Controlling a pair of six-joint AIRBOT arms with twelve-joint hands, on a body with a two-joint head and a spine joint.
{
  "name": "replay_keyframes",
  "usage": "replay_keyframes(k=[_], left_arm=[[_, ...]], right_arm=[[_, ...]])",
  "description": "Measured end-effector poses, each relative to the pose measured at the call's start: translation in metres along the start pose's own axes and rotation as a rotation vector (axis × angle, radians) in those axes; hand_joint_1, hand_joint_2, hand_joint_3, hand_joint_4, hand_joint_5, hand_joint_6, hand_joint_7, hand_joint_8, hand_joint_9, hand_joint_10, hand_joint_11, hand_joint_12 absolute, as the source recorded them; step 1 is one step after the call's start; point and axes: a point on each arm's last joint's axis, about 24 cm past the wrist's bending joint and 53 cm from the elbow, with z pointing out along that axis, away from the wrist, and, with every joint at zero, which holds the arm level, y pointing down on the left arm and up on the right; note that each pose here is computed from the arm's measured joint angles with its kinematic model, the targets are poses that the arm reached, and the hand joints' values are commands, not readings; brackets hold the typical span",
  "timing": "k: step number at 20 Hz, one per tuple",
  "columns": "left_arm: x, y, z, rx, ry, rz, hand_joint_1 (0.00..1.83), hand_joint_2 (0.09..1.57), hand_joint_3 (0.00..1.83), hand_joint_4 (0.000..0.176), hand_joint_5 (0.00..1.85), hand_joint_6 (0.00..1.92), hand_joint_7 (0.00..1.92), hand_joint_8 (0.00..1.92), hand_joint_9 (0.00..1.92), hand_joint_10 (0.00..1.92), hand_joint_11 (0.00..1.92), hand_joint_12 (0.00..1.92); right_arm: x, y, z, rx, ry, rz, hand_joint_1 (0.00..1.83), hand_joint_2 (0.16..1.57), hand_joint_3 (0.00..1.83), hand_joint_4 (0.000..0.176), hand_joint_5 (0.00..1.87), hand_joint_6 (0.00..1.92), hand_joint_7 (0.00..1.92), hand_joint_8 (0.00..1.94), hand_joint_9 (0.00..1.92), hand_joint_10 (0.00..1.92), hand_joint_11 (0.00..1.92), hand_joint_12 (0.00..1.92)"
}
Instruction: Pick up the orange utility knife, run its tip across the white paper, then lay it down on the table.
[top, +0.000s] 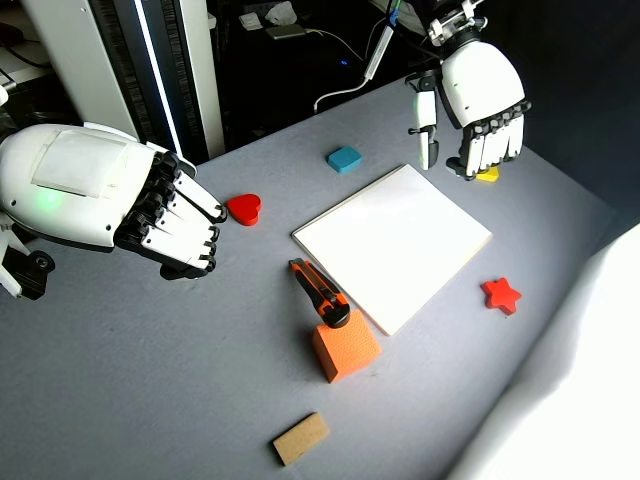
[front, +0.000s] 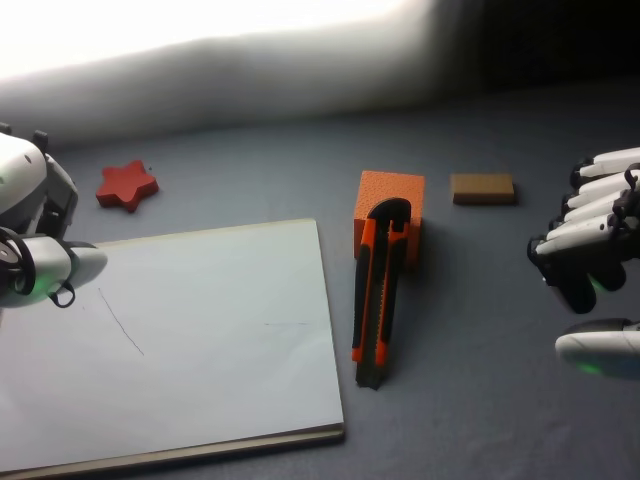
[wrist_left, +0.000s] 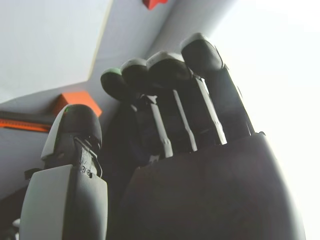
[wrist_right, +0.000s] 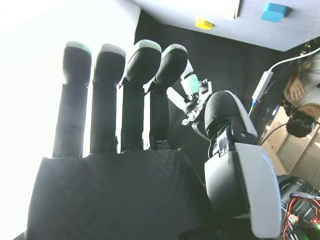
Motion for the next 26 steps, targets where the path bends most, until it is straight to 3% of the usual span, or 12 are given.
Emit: replay_keyframes(k=[1,2,6,9,10,11,13,17,19,23,26], left_arm=[[0.0,0.001,0.0,-0.006,-0.003,0.001,0.34,1.12,0.27,0.0,0.0,0.04,0.03,0.04,0.0,0.05,0.0,0.24],[0.003,0.007,0.0,-0.025,0.004,-0.001,0.29,1.24,0.04,0.002,0.01,0.0,0.05,0.0,0.01,0.0,0.0,0.24],[0.006,0.025,-0.002,-0.084,-0.005,-0.064,0.29,1.25,0.01,0.009,0.0,0.0,0.04,0.0,0.0,0.0,0.0,0.17],[0.005,0.026,-0.002,-0.091,-0.009,-0.066,0.3,1.25,0.01,0.003,0.01,0.0,0.05,0.0,0.02,0.01,0.0,0.22],[0.005,0.026,-0.002,-0.088,-0.011,-0.063,0.28,1.25,0.01,0.005,0.0,0.0,0.05,0.0,0.02,0.01,0.0,0.24],[0.004,0.026,-0.002,-0.088,-0.011,-0.064,0.29,1.25,0.0,0.01,0.01,0.0,0.06,0.0,0.01,0.01,0.0,0.2],[0.005,0.029,-0.002,-0.104,-0.011,-0.086,0.29,1.25,0.0,0.009,0.02,0.0,0.07,0.0,0.02,0.01,0.0,0.24],[0.001,0.039,-0.003,-0.142,-0.031,-0.102,0.32,1.25,0.0,0.014,0.02,0.0,0.06,0.0,0.02,0.0,0.0,0.25],[0.005,0.04,-0.004,-0.149,-0.014,-0.11,0.31,1.25,0.0,0.015,0.02,0.0,0.07,0.0,0.03,0.0,0.0,0.28],[0.009,0.038,-0.004,-0.143,-0.002,-0.112,0.29,1.26,0.0,0.011,0.01,0.0,0.07,0.0,0.03,0.0,0.0,0.31],[0.012,0.034,-0.004,-0.126,0.013,-0.101,0.3,1.25,0.0,0.009,0.02,0.0,0.07,0.0,0.03,0.0,0.0,0.36]], right_arm=[[0.0,0.0,0.0,0.001,0.0,0.0,0.4,1.05,0.23,0.0,0.01,0.0,0.07,0.01,0.04,0.02,0.0,0.0],[0.002,-0.001,0.0,0.003,0.005,-0.004,0.4,1.12,0.09,0.0,0.01,0.0,0.08,0.0,0.05,0.02,0.0,0.0],[0.003,0.001,0.0,-0.006,0.008,-0.013,0.44,1.14,0.03,0.0,0.0,0.0,0.08,0.01,0.06,0.01,0.0,0.0],[0.0,0.015,0.007,-0.06,0.0,-0.059,0.44,1.13,0.02,0.0,0.0,0.0,0.08,0.0,0.06,0.01,0.0,0.0],[-0.002,0.023,0.013,-0.09,-0.009,-0.072,0.52,1.11,0.01,0.0,0.0,0.0,0.02,0.0,0.01,0.0,0.0,0.0],[-0.003,0.036,0.021,-0.138,-0.015,-0.113,0.75,1.07,0.0,0.0,0.0,0.0,0.01,0.0,0.01,0.0,0.0,0.0],[-0.005,0.046,0.036,-0.176,-0.013,-0.172,0.86,1.07,0.0,0.0,0.0,0.0,0.0,0.0,0.0,0.0,0.0,0.0],[-0.002,0.045,0.062,-0.208,0.019,-0.318,1.16,1.07,0.0,0.0,0.0,0.0,0.0,0.0,0.0,0.0,0.0,0.0],[0.012,0.039,0.081,-0.184,0.071,-0.31,1.27,1.06,0.0,0.0,0.0,0.0,0.0,0.0,0.0,0.0,0.0,0.0],[0.036,0.02,0.103,-0.12,0.15,-0.345,1.26,1.07,0.0,0.0,0.0,0.0,0.0,0.0,0.0,0.0,0.0,0.0],[0.041,0.014,0.11,-0.084,0.184,-0.374,1.24,1.06,0.0,0.0,0.0,0.0,0.0,0.0,0.0,0.0,0.0,0.0]])
